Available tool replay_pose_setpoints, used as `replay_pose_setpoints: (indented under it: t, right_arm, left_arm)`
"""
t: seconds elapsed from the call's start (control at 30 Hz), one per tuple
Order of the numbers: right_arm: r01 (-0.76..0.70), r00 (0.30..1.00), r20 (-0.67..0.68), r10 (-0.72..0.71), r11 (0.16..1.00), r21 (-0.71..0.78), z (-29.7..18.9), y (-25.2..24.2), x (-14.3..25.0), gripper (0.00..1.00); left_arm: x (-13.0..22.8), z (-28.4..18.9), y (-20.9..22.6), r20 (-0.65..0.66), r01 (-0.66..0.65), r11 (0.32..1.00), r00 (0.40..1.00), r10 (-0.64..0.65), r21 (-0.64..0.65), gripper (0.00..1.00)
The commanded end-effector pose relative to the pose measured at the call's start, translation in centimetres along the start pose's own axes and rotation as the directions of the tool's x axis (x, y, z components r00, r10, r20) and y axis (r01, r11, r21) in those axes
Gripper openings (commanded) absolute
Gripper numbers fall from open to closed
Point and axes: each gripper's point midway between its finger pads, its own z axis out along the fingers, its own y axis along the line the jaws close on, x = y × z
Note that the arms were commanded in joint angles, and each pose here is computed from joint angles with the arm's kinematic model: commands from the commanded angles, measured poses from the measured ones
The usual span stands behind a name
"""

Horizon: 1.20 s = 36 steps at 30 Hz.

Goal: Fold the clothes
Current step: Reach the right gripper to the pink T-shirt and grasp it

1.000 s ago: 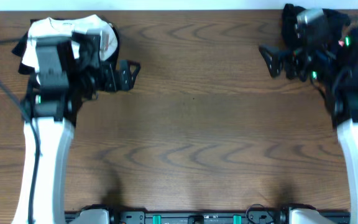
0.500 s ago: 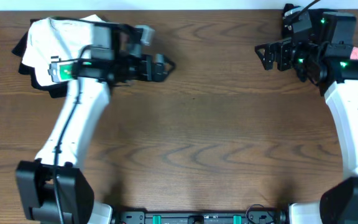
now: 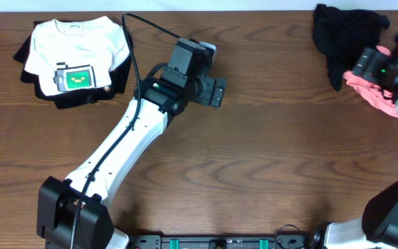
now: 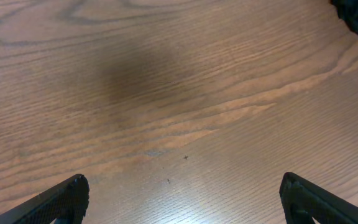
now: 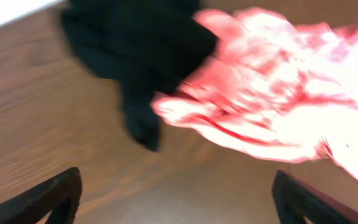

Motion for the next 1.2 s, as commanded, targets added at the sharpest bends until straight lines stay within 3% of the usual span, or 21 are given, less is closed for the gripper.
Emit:
replay_pose_setpoints:
  t: [0.0,0.3,0.87,1.1,1.17]
  right_arm:
    - [-0.149,0.987,-0.046,0.154,0.984,0.1,2.2,-4.1,0.7,0.93]
    - [-0.212,0.96,-0.143,0.241,0.959,0.188,6.8,-8.9,3.4,0.87]
    - [-0.182,0.981,-0.046,0.189,0.975,0.128,12.8,-8.5,1.5,0.83]
    - [-0.18,0.978,-0.078,0.192,0.974,0.137,15.7,-8.8,3.2,0.72]
    - [-0.179,0.978,-0.086,0.192,0.974,0.139,16.3,-8.9,3.6,0.64]
  left_arm:
    - [-0.9,-0.5,-0.3,0.027,-0.01,1.0,1.0,0.011,-0.028,0.98]
    - [-0.7,-0.4,-1.8,0.028,-0.036,0.999,0.999,0.036,-0.006,0.98]
    - [3.1,5.7,-1.2,-0.121,-0.038,0.999,0.992,0.034,-0.026,0.98]
    - [3.0,6.0,-1.2,-0.114,-0.038,0.999,0.993,0.035,-0.025,0.98]
    - [3.0,6.0,-1.2,-0.113,-0.038,0.999,0.993,0.035,-0.024,0.98]
